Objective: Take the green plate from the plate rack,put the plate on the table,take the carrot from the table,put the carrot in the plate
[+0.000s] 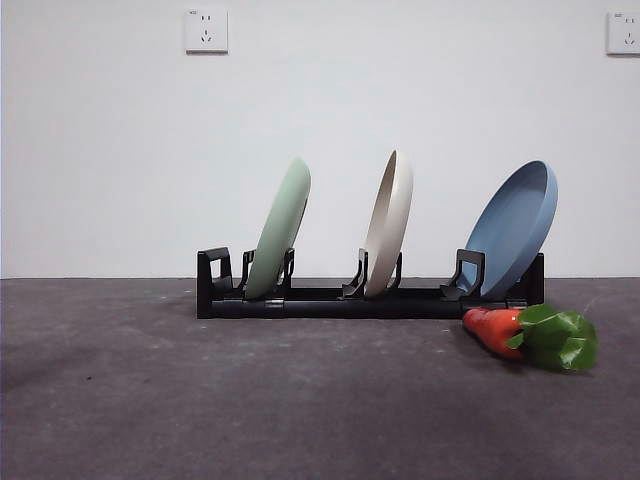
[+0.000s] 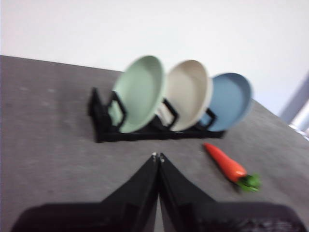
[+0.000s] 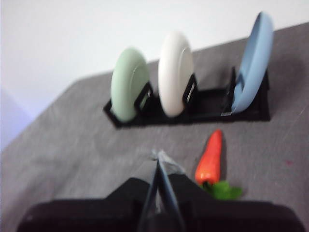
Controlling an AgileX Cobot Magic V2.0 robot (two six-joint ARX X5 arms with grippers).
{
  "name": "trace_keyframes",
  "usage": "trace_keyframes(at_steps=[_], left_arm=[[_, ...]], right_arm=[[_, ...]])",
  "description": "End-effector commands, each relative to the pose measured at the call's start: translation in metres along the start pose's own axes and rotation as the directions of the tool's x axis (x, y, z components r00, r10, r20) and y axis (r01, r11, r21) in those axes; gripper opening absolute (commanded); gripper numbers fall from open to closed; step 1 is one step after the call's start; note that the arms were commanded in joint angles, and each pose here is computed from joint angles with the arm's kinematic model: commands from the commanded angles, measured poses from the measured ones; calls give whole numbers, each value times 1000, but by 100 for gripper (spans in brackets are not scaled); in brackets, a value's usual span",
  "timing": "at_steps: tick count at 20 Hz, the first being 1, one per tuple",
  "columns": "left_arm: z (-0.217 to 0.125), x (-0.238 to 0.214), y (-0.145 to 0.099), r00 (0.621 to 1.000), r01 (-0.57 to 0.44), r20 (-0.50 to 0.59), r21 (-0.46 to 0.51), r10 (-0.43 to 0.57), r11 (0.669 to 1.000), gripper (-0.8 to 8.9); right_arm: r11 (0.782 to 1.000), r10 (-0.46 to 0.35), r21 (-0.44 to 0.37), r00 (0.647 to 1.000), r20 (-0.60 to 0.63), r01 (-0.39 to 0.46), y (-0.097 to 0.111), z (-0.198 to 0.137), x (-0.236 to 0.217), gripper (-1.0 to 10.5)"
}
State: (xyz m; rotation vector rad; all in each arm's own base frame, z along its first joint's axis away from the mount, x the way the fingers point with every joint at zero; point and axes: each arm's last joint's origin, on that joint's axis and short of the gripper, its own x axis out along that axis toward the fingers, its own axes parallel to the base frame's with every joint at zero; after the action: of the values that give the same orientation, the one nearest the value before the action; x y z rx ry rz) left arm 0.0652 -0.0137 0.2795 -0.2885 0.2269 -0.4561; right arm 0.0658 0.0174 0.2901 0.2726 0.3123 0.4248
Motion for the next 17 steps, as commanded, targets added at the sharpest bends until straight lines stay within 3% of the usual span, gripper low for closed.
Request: trace_keyframes(at_steps=[1, 8, 14, 17], left_arm=[[11, -2, -6, 997, 68, -38, 30, -67, 997, -6], [27, -9, -18, 963, 207, -187, 46, -195, 977, -6], [29, -18, -24, 934, 239, -289, 62, -211, 969, -7], [28, -20, -25, 930, 237, -302, 58, -209, 970, -3]], right_arm=[[996, 12, -92, 996, -85, -19, 7, 14, -7, -12], [985, 78, -126, 950, -302, -121, 21, 40, -19, -12], [983, 78, -112, 883, -463, -146, 23, 41, -23, -12], [984, 77, -104, 875, -477, -143, 23, 40, -22, -11]])
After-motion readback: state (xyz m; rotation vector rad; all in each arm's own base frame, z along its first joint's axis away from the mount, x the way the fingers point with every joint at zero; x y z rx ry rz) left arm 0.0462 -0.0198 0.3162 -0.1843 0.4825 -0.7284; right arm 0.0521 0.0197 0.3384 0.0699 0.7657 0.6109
